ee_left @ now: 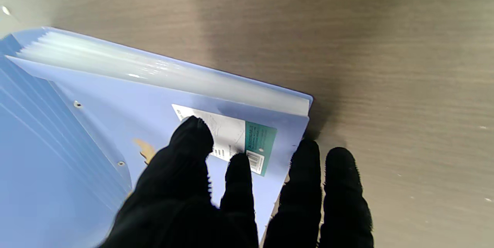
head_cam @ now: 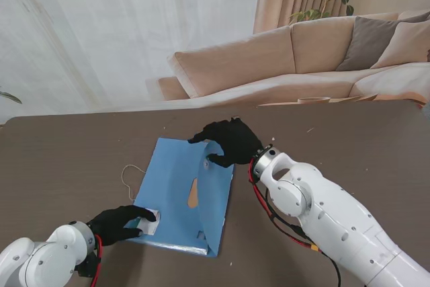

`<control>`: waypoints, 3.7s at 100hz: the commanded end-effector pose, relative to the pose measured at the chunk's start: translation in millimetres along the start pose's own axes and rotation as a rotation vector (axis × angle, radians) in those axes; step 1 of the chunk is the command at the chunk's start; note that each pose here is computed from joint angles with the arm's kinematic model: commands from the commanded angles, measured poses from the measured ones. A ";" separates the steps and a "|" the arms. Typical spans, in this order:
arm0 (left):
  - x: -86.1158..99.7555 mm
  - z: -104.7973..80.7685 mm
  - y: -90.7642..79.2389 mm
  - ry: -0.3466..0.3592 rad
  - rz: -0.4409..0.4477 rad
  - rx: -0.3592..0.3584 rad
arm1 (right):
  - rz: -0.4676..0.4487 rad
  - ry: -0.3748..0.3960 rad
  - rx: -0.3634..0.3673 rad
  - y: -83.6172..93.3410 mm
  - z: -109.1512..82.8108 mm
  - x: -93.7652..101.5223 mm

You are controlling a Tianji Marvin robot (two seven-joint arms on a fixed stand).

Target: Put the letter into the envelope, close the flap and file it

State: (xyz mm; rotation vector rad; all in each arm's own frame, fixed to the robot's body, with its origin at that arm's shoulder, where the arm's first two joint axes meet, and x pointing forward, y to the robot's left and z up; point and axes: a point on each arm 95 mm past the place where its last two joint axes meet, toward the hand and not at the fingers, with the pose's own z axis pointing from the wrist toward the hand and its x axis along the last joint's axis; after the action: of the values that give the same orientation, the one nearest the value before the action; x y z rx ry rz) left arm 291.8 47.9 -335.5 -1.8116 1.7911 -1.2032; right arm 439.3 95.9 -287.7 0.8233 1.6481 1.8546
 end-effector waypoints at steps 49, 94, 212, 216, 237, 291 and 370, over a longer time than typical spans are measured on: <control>30.2 -6.6 22.1 0.082 0.009 -0.101 | 0.188 -0.374 0.110 -38.9 -38.9 22.9; 50.9 -4.6 20.4 0.130 -0.012 -0.091 | 0.340 -0.253 0.214 -81.3 -31.8 49.4; 75.1 51.3 22.8 0.031 0.281 0.148 | 0.342 -0.219 0.189 -71.9 -32.2 61.9; 74.6 51.5 23.0 0.028 0.283 0.147 | 0.330 -0.232 0.174 -67.5 -35.5 60.1; 74.0 50.8 23.1 0.033 0.271 0.150 | 0.225 -0.362 0.218 -61.6 -50.4 45.6; 69.6 49.7 19.8 0.042 0.240 0.151 | 0.139 -0.360 0.446 -96.9 -49.6 34.5; -12.2 58.0 -63.3 -0.253 0.248 0.335 | 0.133 -0.328 0.468 -101.1 -51.2 37.5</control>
State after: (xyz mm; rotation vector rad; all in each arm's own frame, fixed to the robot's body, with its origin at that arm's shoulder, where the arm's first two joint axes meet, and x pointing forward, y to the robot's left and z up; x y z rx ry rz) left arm 375.2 46.7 -325.3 -1.4109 1.5211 -1.0746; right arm 384.5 98.9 -376.7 1.3543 1.8136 1.3506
